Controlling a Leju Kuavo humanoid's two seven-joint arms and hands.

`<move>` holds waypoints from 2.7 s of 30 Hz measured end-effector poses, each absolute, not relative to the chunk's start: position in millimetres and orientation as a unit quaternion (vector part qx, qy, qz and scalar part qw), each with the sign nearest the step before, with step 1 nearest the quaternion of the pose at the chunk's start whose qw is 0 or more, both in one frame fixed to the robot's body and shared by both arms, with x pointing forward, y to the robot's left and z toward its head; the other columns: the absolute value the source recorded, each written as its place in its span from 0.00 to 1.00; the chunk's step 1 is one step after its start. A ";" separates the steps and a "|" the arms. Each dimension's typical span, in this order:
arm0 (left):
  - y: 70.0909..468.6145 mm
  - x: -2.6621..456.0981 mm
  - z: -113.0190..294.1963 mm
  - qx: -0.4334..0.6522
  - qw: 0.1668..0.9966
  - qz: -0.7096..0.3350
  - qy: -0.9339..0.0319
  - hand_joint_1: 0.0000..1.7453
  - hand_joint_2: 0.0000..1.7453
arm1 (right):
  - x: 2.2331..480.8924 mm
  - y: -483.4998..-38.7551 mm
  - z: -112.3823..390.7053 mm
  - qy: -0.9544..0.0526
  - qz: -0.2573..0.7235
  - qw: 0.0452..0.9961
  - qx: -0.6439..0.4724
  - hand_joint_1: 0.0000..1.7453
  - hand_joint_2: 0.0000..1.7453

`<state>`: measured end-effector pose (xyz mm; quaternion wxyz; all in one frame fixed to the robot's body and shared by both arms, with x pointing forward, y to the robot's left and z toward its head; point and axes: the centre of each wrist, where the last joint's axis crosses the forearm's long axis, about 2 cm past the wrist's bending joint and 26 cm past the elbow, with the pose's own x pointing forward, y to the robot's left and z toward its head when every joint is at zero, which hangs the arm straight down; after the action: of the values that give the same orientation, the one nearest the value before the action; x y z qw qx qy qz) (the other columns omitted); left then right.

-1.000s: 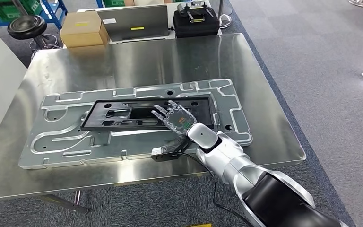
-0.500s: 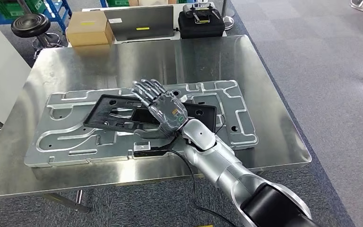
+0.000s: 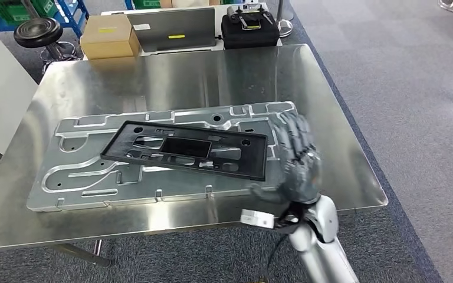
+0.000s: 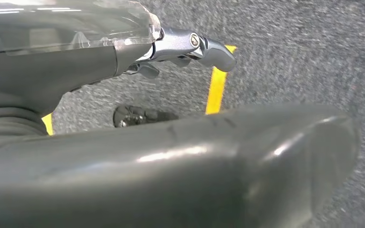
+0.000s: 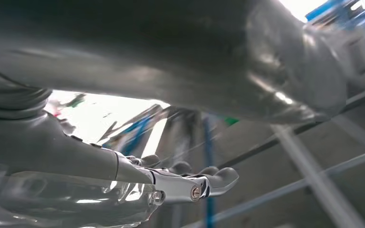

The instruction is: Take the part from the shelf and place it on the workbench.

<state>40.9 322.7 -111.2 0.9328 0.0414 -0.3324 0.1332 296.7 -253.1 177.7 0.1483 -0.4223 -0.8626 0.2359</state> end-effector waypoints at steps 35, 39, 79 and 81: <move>324.0 34.1 -111.8 0.039 0.932 0.158 -0.324 0.00 0.00 | 66.5 -425.7 -52.8 -0.459 0.214 0.686 -0.522 0.00 0.00; 320.8 32.0 -112.2 0.031 0.934 0.158 -0.320 0.00 0.00 | 41.7 -404.6 -77.4 -0.391 0.187 0.764 -0.478 0.00 0.00; 303.7 35.5 -112.4 0.000 0.943 0.149 -0.299 0.00 0.00 | 30.0 -326.8 -110.1 -0.189 0.129 0.952 -0.204 0.00 0.00; 303.4 35.3 -112.4 0.000 0.943 0.148 -0.298 0.00 0.00 | 30.7 -326.3 -110.2 -0.188 0.128 0.953 -0.200 0.00 0.00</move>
<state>35.3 303.4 -112.4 0.9430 -0.0005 -0.2984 0.1475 30.7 -326.3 -110.2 0.9531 -0.1996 -0.1880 0.1284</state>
